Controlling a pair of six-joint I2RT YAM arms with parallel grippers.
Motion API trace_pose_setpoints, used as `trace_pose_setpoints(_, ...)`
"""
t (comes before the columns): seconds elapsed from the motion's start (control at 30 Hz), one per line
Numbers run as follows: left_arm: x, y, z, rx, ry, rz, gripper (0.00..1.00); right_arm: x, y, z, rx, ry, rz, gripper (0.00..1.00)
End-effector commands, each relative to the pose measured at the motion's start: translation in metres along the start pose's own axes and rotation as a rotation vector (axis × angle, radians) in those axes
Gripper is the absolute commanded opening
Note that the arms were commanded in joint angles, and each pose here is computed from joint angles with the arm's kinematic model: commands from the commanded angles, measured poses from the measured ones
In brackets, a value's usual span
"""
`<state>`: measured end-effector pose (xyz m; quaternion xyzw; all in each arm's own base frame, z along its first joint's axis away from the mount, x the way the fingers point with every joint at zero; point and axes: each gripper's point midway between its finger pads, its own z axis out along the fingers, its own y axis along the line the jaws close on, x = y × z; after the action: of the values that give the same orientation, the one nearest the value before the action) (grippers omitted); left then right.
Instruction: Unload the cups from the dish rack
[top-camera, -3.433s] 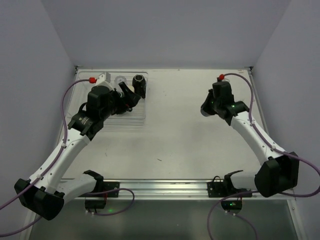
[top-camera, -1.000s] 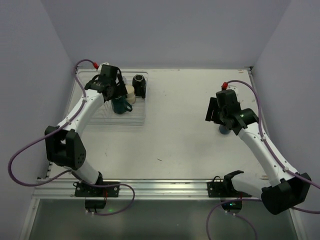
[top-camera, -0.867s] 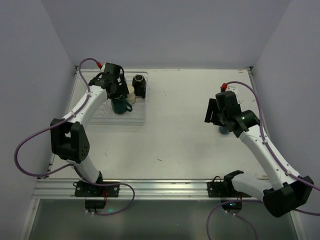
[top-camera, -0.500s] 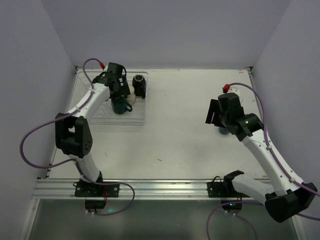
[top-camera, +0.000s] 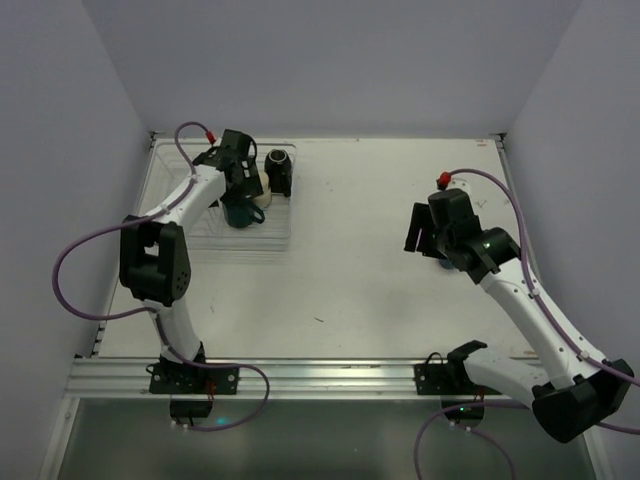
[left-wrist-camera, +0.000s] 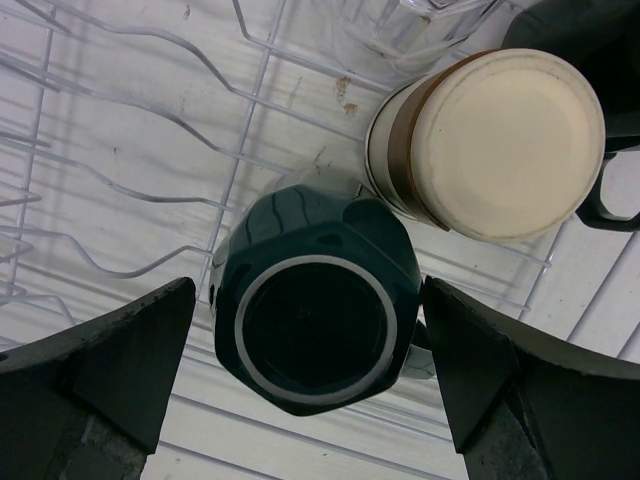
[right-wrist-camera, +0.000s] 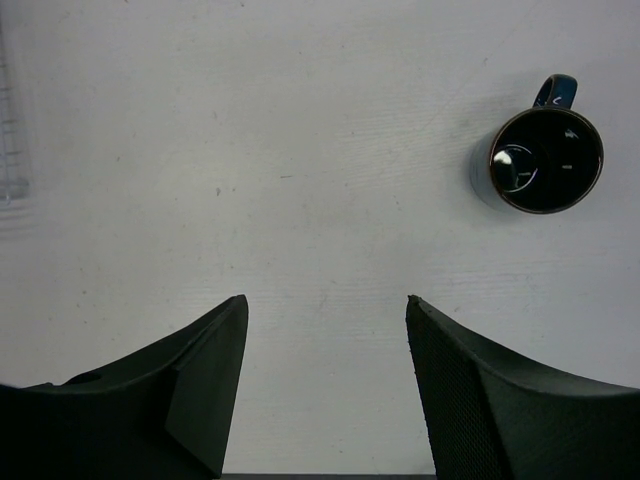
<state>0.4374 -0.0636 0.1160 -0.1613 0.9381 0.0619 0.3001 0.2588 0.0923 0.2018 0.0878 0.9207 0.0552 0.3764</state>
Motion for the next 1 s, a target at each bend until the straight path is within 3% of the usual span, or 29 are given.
trace_pose_setpoints(0.0,-0.016,0.001,0.003,-0.001,-0.033,-0.001,0.99,0.001,0.004,0.005,0.001,-0.001,0.008,0.67)
trace_pose_setpoints(0.27,-0.009,0.003,0.005,0.006,-0.018,-0.012,0.97,0.005,0.005,0.010,0.008,0.007,0.005,0.67)
trace_pose_setpoints(0.37,-0.011,0.002,0.004,0.012,-0.025,-0.013,0.91,0.006,0.007,0.012,0.003,0.016,0.002,0.67)
trace_pose_setpoints(0.47,-0.014,-0.001,0.004,0.031,-0.022,-0.015,0.76,0.008,0.008,0.014,0.005,0.020,-0.003,0.67)
trace_pose_setpoints(0.5,-0.015,-0.002,0.003,0.039,-0.022,-0.015,0.60,0.008,0.008,0.015,0.007,0.022,-0.005,0.67)
trace_pose_setpoints(0.57,-0.015,-0.003,0.002,0.044,-0.019,-0.012,0.41,0.010,0.010,0.016,0.005,0.027,-0.007,0.67)
trace_pose_setpoints(0.6,-0.017,-0.003,0.001,0.047,-0.022,-0.013,0.22,0.011,0.011,0.016,0.003,0.031,-0.008,0.67)
trace_pose_setpoints(0.67,-0.018,-0.002,-0.003,0.052,-0.022,-0.018,0.00,0.011,0.014,0.016,-0.003,0.032,-0.014,0.67)
trace_pose_setpoints(0.97,-0.033,0.001,-0.033,0.091,-0.077,-0.037,0.00,0.016,0.028,0.020,-0.019,0.047,-0.030,0.68)
